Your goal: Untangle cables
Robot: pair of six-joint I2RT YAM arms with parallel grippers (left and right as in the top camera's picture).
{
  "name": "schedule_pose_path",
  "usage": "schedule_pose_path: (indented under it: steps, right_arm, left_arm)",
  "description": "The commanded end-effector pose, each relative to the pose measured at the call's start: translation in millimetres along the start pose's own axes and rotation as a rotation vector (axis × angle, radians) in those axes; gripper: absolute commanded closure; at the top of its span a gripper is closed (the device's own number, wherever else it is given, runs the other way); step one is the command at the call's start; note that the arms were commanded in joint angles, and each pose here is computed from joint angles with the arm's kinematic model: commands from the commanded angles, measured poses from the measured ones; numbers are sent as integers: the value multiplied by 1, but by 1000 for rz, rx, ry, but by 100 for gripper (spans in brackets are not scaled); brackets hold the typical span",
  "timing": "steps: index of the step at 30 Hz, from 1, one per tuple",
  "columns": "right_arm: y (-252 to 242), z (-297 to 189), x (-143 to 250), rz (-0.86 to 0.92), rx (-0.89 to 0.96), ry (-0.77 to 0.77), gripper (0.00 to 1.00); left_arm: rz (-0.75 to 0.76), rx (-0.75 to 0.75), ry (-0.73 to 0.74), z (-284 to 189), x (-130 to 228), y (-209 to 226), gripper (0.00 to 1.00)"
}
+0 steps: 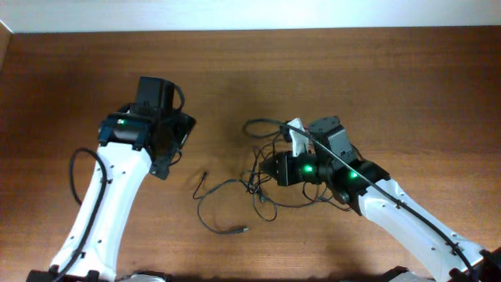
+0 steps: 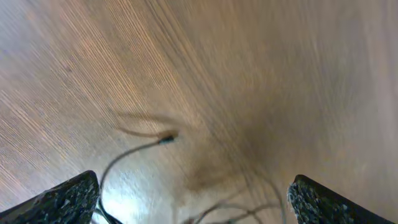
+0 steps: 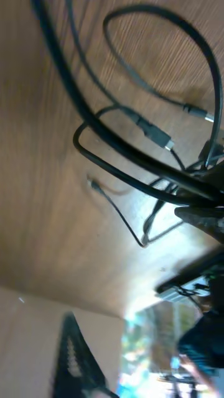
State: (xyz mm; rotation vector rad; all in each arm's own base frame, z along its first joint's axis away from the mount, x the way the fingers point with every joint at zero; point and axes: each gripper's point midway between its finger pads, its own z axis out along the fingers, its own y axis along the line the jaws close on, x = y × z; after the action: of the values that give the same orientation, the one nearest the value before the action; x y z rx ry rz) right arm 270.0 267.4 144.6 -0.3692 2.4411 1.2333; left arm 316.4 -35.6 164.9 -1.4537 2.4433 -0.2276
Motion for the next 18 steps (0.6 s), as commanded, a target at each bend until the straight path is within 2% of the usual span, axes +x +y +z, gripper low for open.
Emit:
schedule_pose_path:
  steps: [1,6,11,14,16,18]
  right_arm:
    - [18,-5,4,-124,-92,17,96]
    - [-3,-3,-2,-128,22,-21,96]
    - [-7,-4,-7,-176,50,-40,96]
    - [-6,-4,-11,-187,51,-56,96]
    - [-6,-4,-11,-186,51,-55,96]
    - [-7,-4,-10,-184,52,-53,96]
  left_arm:
    - [130,29,144,7,36,-14,1]
    - [435,64,280,13,73,-19,1]
    - [440,40,309,12,78,-12,1]
    - [456,-2,363,15,94,2,1]
    - [389,-28,452,20,115,13,1]
    - [236,-98,531,26,133,29,1]
